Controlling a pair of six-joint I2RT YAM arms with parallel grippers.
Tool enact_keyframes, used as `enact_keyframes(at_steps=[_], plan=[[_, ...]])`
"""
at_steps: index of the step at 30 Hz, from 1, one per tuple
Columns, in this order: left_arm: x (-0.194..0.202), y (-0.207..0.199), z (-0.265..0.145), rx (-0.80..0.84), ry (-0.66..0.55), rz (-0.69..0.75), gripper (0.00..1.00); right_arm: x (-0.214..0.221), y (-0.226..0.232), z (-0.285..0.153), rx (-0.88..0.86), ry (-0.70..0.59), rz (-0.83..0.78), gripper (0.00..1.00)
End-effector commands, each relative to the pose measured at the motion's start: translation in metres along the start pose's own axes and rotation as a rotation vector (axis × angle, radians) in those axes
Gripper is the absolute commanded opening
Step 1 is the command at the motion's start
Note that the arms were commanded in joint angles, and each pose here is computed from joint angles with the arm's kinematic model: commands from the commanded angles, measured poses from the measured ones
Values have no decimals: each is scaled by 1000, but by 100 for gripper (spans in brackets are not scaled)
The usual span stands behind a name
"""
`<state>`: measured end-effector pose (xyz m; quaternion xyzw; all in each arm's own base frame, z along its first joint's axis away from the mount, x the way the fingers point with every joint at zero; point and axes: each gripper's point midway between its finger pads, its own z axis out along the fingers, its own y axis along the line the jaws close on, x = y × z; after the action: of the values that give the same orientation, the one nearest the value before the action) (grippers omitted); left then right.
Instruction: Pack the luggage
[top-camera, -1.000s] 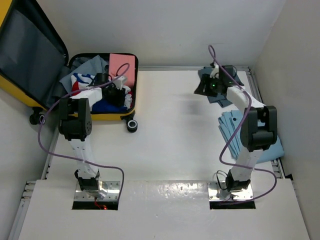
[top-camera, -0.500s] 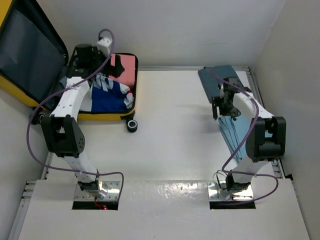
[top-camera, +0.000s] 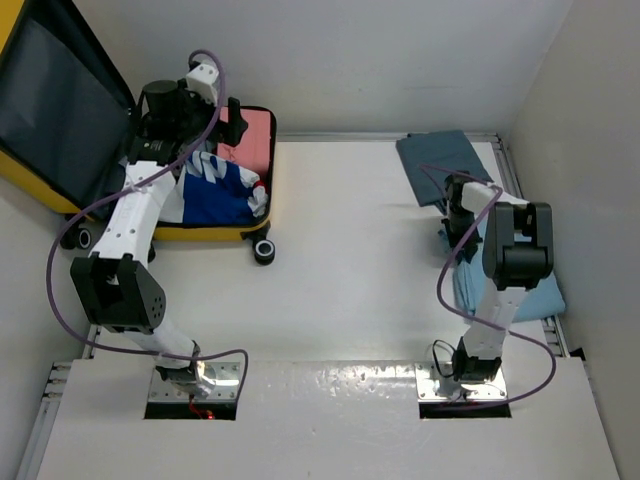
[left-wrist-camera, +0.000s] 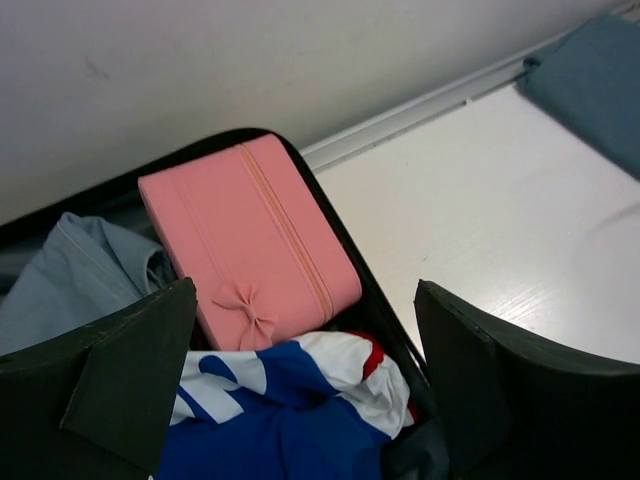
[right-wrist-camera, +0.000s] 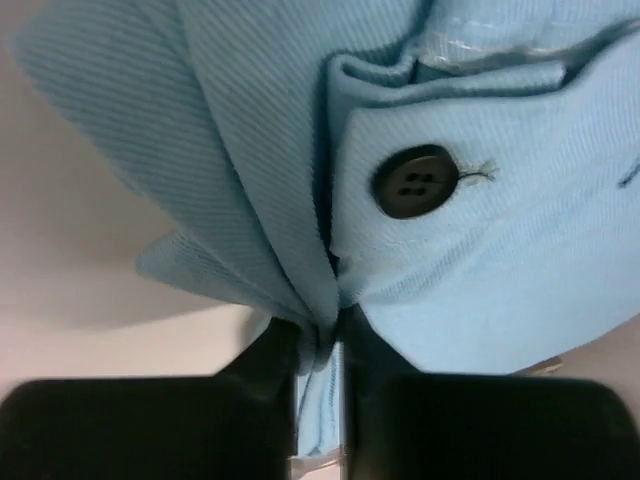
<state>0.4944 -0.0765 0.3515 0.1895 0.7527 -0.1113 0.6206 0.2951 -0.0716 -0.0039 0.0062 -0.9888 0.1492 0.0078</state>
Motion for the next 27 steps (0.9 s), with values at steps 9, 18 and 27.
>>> enact_keyframes(at_steps=[9,18,27], plan=[[36,-63,8,243,81,2,90,16,201,-101,-638,-130,-619,0],[110,-188,30,686,338,-199,90,41,203,-162,-795,-160,-631,71],[167,-252,57,776,560,-264,86,45,101,-144,-789,84,267,78]])
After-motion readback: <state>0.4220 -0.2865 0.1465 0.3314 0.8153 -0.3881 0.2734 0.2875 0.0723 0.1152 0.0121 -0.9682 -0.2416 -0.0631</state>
